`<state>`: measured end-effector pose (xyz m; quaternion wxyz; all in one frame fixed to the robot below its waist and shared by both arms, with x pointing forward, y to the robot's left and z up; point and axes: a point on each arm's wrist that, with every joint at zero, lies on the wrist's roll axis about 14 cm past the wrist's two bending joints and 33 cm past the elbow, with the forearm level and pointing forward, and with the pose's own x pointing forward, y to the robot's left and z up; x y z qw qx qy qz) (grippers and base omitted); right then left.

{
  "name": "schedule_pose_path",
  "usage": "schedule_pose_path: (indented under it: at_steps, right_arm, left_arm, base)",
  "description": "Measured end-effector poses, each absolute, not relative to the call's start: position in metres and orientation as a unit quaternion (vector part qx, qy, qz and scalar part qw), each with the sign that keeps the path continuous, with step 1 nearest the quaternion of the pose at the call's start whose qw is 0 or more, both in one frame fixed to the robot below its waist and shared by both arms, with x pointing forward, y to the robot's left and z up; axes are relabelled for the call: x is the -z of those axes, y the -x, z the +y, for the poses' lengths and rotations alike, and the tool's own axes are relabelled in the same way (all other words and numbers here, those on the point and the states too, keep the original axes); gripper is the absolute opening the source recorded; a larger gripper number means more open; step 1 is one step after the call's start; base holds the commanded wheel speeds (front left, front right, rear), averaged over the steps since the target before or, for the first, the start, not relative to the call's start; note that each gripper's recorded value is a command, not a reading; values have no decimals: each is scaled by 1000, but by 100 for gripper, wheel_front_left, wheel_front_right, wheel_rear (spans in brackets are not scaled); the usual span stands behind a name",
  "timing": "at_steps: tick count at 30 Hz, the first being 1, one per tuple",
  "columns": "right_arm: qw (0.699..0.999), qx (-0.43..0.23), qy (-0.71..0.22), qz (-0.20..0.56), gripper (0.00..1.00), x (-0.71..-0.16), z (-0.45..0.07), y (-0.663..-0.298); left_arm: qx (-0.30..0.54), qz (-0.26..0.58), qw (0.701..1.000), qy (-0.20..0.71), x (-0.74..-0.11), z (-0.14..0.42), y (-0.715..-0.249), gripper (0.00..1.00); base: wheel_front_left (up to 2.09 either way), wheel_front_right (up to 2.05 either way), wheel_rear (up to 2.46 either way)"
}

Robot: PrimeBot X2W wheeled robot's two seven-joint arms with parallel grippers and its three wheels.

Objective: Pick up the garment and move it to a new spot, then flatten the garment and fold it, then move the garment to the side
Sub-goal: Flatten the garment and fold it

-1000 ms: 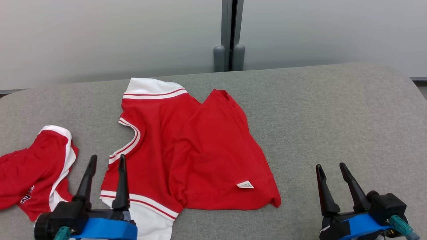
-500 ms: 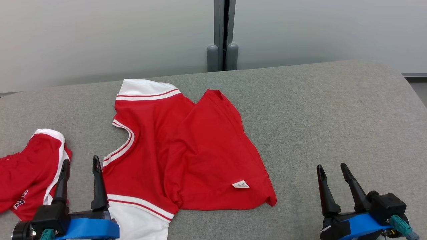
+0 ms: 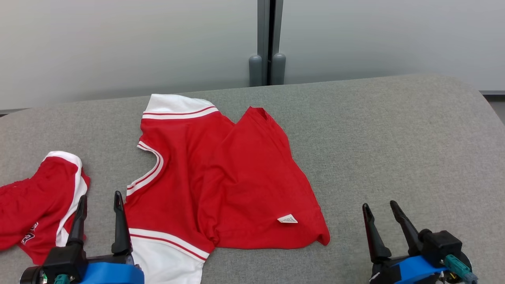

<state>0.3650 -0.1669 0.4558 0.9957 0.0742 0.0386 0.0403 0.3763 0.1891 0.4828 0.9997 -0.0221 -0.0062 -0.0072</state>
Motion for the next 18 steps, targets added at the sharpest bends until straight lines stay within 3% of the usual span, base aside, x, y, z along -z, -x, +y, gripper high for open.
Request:
schedule_pose_path:
  at_steps: [18]
  right_arm:
    - [975,-164,-33,143,100,-404,-99,-395]
  left_arm:
    - [-7,11,1000,25,-472,200,-372,100]
  base:
    - [0,0,0]
